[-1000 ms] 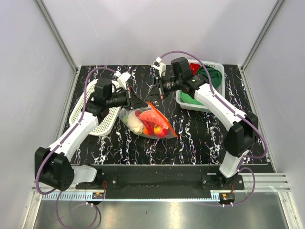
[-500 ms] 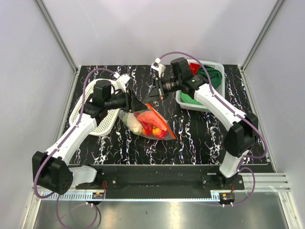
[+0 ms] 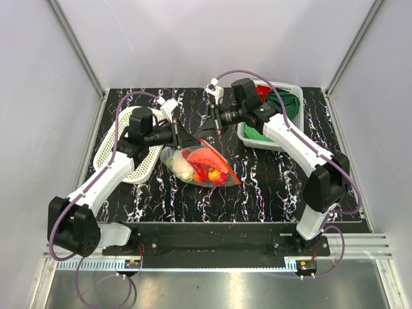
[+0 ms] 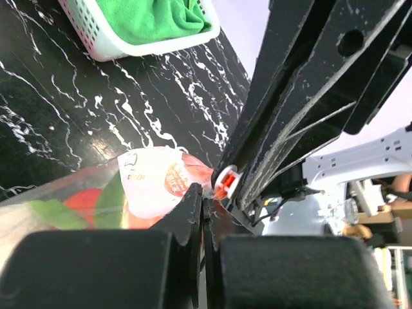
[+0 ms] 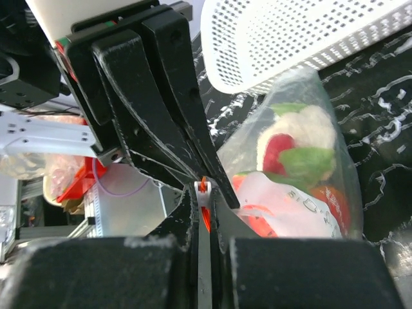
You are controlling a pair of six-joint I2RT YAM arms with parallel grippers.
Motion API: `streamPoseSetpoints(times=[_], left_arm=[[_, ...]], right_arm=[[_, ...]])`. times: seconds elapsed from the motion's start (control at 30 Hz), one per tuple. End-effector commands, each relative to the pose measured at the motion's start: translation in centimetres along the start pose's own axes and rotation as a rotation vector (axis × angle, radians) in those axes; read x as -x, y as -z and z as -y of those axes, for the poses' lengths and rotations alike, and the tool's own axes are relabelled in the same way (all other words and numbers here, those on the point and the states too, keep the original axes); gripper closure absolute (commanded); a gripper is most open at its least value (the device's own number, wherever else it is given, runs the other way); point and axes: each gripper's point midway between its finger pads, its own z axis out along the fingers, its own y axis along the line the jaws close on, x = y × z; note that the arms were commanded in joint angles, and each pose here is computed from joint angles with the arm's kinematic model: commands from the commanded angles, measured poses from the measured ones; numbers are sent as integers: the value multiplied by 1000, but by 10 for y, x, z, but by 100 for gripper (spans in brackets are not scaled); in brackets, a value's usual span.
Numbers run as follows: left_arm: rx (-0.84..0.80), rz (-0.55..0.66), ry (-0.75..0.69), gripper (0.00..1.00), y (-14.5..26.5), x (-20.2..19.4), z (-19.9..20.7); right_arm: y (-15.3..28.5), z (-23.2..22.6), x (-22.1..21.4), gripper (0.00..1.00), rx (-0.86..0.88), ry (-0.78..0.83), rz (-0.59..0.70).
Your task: Open the zip-top bag and remove the fake food
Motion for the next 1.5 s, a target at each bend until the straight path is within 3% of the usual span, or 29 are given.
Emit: streamPoseSetpoints(times=[0.0,0.17,0.43,0.7,1.3,1.47], left_arm=[[-29,159,-37,100,8,30,15],[31,213,56,100,15,23,3],[150,327,149,100,25,34,-13],[156,334,149,100,26,46,-14],[202,338,232,100,16,57,-39],[185,297,257,100,7,52,-44]], right_arm=[[14,-2,-3,100,-51,43,26],[23,14,-14,100,-156,60,8],[26,8,-33,100,-127,7,-16],[42,7,-71,100,-170,-26,-28],[95,7,-206,100,-353,-250,-72],[99,-6,-196,99,-339,-280,-36]])
